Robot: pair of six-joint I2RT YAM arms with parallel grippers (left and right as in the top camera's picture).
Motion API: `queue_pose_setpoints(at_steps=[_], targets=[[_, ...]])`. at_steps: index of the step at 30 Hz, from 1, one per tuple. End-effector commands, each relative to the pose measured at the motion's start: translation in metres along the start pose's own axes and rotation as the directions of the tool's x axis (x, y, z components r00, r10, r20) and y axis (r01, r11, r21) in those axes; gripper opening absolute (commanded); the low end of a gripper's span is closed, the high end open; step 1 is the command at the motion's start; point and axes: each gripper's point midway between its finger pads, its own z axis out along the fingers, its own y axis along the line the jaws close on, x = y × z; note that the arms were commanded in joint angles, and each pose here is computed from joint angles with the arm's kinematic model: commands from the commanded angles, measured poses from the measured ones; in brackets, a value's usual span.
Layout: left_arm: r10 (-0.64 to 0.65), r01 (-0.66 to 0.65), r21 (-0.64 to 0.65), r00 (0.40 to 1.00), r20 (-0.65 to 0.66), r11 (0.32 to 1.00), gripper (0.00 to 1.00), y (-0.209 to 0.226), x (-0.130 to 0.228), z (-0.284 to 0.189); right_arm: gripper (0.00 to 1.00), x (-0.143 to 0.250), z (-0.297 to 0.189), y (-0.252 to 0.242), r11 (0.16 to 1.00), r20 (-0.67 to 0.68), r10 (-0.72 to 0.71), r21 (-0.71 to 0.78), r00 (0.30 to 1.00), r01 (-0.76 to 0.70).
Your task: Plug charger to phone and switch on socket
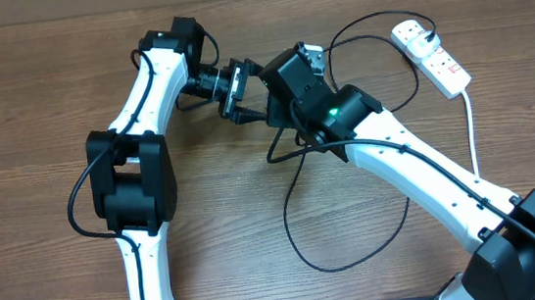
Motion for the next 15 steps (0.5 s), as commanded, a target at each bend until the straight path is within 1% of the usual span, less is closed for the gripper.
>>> queue_pose_setpoints(at_steps=[1, 5, 9, 10, 11, 13, 15], targets=[[0.048, -0.048, 0.025, 0.998, -0.03, 0.999, 0.71, -0.01, 0.007, 0.002, 0.04, -0.011, -0.007, 0.009, 1.0, 0.03, 0.003, -0.028, 1.0, -0.003], [0.067, -0.066, 0.02, 0.998, -0.014, 0.998, 0.74, -0.01, 0.004, 0.002, 0.04, -0.011, -0.008, 0.01, 1.0, 0.031, 0.004, -0.029, 1.0, -0.003], [0.152, -0.152, 0.03, 0.988, 0.006, 0.988, 0.8, -0.014, -0.001, -0.001, 0.04, -0.013, -0.008, 0.008, 1.0, 0.043, 0.004, -0.02, 0.999, -0.004], [0.181, -0.182, 0.035, 0.983, 0.012, 0.983, 0.82, -0.015, -0.003, -0.002, 0.04, -0.015, -0.008, 0.006, 1.0, 0.053, 0.005, -0.009, 0.999, -0.004], [0.252, -0.253, 0.05, 0.967, 0.032, 0.966, 0.84, -0.019, -0.008, -0.009, 0.04, -0.02, -0.009, 0.001, 1.0, 0.074, 0.008, 0.014, 0.997, -0.009], [0.312, -0.315, 0.06, 0.949, 0.052, 0.947, 0.86, -0.021, -0.012, -0.018, 0.04, -0.025, -0.011, -0.005, 1.0, 0.083, 0.019, 0.023, 0.996, -0.021], [0.391, -0.397, 0.068, 0.917, 0.079, 0.915, 0.87, -0.024, -0.014, -0.031, 0.04, -0.032, -0.013, -0.012, 0.999, 0.095, 0.038, 0.029, 0.995, -0.041]])
